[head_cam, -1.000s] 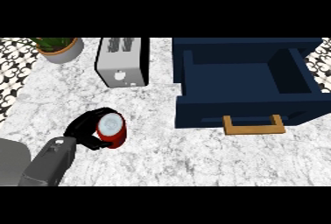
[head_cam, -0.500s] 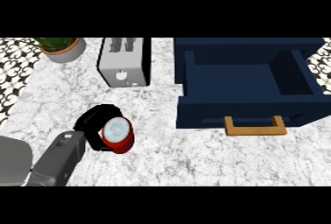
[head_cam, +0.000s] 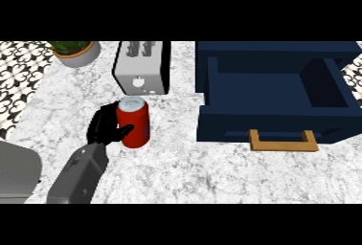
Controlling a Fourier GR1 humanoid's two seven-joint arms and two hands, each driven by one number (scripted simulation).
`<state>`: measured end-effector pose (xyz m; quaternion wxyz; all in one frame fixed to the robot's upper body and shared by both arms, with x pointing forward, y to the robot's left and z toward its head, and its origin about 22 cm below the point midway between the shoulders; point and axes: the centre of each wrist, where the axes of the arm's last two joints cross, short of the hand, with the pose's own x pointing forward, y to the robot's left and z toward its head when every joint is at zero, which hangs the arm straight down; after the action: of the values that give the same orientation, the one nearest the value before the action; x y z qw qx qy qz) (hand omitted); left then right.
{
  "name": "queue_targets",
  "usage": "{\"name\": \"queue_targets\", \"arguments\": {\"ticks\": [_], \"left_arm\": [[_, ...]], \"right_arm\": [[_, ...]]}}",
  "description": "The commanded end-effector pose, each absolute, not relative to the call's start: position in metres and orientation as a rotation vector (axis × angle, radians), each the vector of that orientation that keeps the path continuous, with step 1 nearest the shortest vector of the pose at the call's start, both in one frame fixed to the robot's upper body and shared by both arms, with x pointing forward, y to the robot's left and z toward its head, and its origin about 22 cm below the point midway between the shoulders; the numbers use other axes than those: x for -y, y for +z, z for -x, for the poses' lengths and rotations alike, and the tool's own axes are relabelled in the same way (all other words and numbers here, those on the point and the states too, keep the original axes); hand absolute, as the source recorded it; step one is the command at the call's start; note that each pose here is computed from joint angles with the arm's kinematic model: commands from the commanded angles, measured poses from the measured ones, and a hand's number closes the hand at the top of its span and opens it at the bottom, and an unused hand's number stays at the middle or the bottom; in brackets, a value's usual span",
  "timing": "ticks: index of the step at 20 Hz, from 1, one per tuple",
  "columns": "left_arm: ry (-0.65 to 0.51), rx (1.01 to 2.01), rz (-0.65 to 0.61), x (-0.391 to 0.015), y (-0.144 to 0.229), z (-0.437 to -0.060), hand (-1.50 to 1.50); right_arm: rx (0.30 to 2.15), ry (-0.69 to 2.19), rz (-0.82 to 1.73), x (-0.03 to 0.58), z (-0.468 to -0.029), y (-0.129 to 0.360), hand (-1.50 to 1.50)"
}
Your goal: Pick up the can, place it into the drawer and close the drawer
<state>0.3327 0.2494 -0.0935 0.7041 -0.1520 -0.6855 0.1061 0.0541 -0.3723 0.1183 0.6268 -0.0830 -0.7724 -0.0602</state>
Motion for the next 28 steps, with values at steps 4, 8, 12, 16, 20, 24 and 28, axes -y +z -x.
{"name": "queue_targets", "arguments": {"ticks": [4,8,12,16,20,24,28], "left_arm": [[0.249,1.646,0.294,-0.206,-0.039,-0.356,1.5],[0.199,1.688,0.282,-0.2,0.009,-0.36,1.5],[0.212,1.696,0.237,-0.191,0.04,-0.355,1.5],[0.172,1.709,0.241,-0.169,0.096,-0.346,1.5],[0.159,1.715,0.249,-0.145,0.12,-0.352,1.5],[0.128,1.741,0.205,-0.129,0.139,-0.357,1.5],[0.126,1.737,0.213,-0.118,0.162,-0.369,1.5]], "right_arm": [[1.768,-0.142,0.202,0.375,-0.058,0.115,-1.5],[1.771,-0.141,0.202,0.363,-0.06,0.117,-1.5],[1.784,-0.137,0.176,0.369,-0.047,0.111,-1.5],[1.773,-0.147,0.187,0.375,-0.048,0.105,-1.5],[1.781,-0.137,0.175,0.375,-0.073,0.115,-1.5],[1.784,-0.156,0.176,0.378,-0.061,0.126,-1.5],[1.773,-0.133,0.173,0.367,-0.053,0.11,-1.5]]}}
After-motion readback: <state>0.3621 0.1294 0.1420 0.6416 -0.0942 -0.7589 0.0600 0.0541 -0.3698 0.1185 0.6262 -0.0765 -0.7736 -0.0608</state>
